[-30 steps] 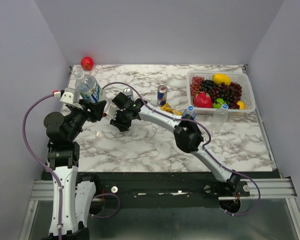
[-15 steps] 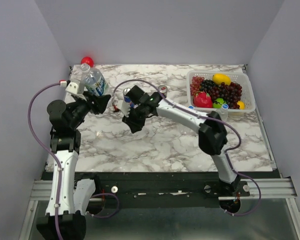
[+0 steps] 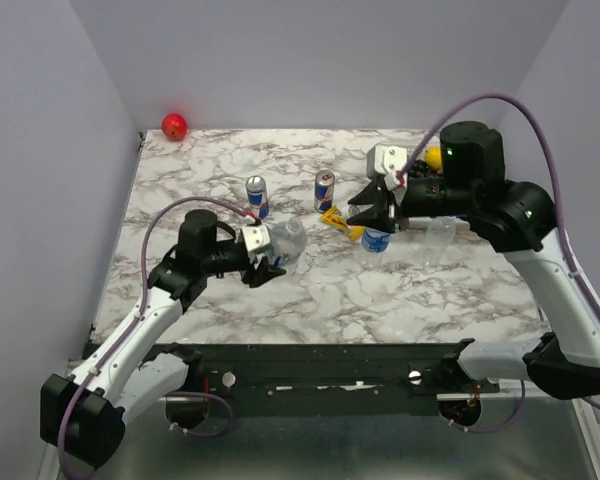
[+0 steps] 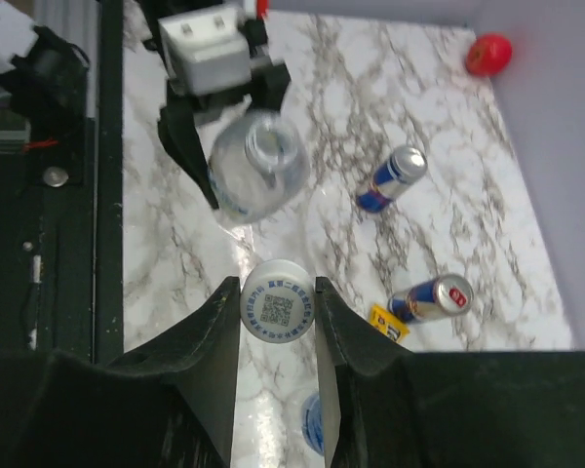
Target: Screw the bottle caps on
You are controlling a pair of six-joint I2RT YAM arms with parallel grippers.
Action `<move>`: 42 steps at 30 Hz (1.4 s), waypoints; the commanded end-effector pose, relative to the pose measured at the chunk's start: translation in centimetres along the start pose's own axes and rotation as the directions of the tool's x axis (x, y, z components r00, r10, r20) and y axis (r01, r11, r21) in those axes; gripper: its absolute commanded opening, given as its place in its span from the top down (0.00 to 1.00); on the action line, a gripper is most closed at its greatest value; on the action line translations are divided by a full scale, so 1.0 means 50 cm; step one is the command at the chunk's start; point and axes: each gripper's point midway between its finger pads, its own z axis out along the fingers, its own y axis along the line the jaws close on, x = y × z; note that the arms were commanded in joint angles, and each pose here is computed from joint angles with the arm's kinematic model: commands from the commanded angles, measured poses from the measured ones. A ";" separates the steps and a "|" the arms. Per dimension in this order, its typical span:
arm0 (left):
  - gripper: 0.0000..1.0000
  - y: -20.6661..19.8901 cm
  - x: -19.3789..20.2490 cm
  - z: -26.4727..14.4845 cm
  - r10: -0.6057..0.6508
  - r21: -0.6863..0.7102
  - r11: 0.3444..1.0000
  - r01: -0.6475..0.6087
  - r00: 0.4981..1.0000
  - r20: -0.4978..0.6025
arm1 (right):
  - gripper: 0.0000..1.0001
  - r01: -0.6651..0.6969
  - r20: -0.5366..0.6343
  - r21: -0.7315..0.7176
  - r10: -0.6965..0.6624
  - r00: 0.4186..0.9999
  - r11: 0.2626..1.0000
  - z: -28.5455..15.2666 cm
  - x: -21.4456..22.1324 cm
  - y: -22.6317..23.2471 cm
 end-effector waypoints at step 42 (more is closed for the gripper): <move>1.00 -0.166 0.025 0.042 0.358 0.316 0.895 -0.316 0.930 -0.086 | 0.67 0.406 0.014 -0.422 -0.442 0.897 0.811 0.094 0.114 0.207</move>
